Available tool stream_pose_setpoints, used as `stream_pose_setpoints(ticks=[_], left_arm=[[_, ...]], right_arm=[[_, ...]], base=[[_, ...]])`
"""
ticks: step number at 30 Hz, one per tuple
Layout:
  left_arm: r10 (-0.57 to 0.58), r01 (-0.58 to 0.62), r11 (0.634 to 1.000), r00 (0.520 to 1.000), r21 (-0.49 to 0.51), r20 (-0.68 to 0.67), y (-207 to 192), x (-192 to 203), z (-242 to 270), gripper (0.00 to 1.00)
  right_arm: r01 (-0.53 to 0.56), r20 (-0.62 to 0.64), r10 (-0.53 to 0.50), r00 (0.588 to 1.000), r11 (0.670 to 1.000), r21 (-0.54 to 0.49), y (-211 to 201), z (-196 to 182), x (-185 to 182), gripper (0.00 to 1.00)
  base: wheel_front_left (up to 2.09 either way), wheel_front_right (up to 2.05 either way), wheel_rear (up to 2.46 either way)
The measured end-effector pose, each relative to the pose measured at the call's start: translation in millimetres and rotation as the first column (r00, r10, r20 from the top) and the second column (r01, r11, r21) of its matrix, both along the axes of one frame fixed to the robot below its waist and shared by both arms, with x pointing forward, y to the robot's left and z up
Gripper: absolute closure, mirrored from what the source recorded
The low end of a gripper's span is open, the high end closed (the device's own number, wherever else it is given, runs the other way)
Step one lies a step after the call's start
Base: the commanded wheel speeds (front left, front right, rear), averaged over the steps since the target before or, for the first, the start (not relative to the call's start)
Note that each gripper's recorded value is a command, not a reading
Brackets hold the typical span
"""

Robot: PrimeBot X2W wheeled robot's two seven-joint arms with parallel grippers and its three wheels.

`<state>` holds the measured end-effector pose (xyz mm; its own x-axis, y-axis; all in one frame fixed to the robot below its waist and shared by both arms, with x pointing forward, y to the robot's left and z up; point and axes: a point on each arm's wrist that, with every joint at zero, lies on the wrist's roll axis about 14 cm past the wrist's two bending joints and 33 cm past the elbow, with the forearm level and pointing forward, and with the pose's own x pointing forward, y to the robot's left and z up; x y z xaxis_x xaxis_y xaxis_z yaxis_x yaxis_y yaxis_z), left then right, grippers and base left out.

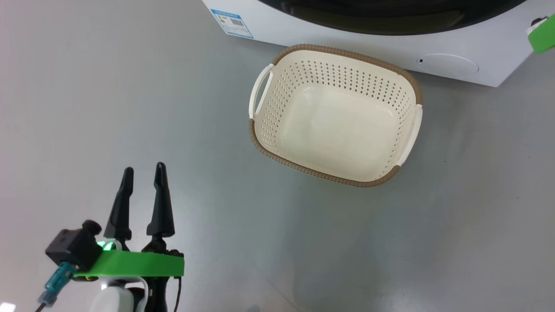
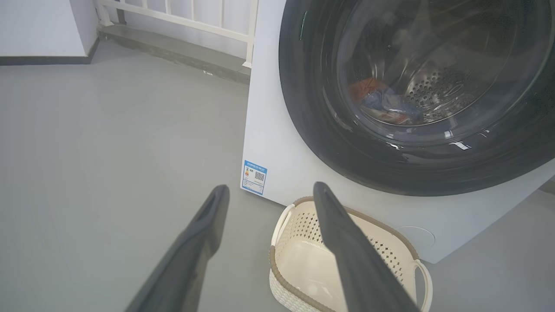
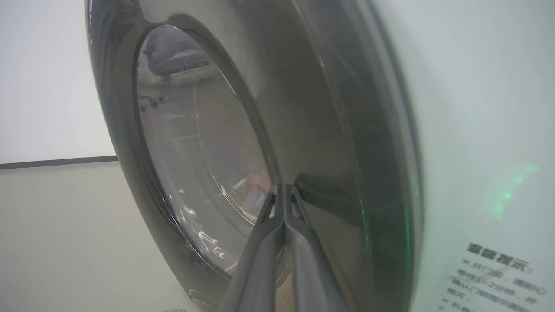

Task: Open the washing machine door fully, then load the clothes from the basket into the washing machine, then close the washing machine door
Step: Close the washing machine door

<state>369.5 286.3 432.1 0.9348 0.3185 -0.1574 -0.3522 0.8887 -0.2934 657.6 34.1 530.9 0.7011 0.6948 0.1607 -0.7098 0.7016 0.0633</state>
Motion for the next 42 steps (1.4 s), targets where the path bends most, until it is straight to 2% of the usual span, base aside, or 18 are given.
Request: stream_pose_setpoints(ticks=[12,13,14,15,17,18,19,20,24,29,42], left_arm=[[-0.007,0.007,1.0,1.0,-0.004,0.026,-3,2,7,0.0],[-0.009,0.009,1.0,1.0,-0.005,0.03,-3,2,8,0.0],[-0.012,0.012,1.0,0.999,-0.002,0.033,-4,2,9,0.0],[-0.014,0.015,1.0,0.999,-0.001,0.035,-4,3,10,0.0],[-0.019,0.02,1.0,0.999,-0.003,0.044,-6,4,12,0.0],[-0.022,0.022,1.0,0.998,-0.005,0.051,-7,4,14,0.0],[-0.025,0.025,1.0,0.998,-0.005,0.057,-7,4,16,0.0],[-0.029,0.03,1.0,0.998,-0.004,0.063,-8,5,18,0.0],[-0.052,0.052,0.999,0.995,-0.004,0.087,-13,7,25,0.0],[-0.099,0.1,0.995,0.987,-0.001,0.123,-22,12,37,0.0],[-0.237,0.24,0.971,0.956,-0.002,0.171,-61,26,49,0.0]], right_arm=[[0.015,0.009,-0.015,1.0,1.0,0.003,-1,15,-4,1.0],[0.017,0.013,-0.017,1.0,1.0,0.003,-3,17,-5,0.91],[0.018,0.019,-0.018,1.0,1.0,0.004,-4,21,-6,0.76],[0.02,0.024,-0.021,1.0,1.0,0.003,-5,23,-8,0.65],[0.024,0.03,-0.024,0.999,1.0,0.008,-7,29,-11,0.52],[0.025,0.025,-0.026,0.999,1.0,0.012,-8,30,-14,0.33],[0.021,0.021,-0.021,1.0,1.0,0.014,-7,30,-19,0.07],[0.013,0.016,-0.013,1.0,1.0,0.021,-5,31,-25,0.0],[-0.014,0.003,0.014,1.0,0.999,0.029,0,33,-50,0.0],[0.002,-0.013,-0.002,1.0,1.0,0.031,-16,36,-81,0.0],[0.165,-0.05,-0.162,0.985,0.984,0.063,-91,36,-144,0.0]], base=[[0.0,0.0,0.0],[0.0,0.0,0.0],[0.0,0.0,0.0],[0.0,0.0,0.0],[0.0,0.0,0.0],[0.0,0.0,0.0],[0.0,0.0,0.0],[0.0,0.0,0.0],[0.0,0.0,0.0],[0.0,0.0,0.0],[0.0,0.0,0.0]])
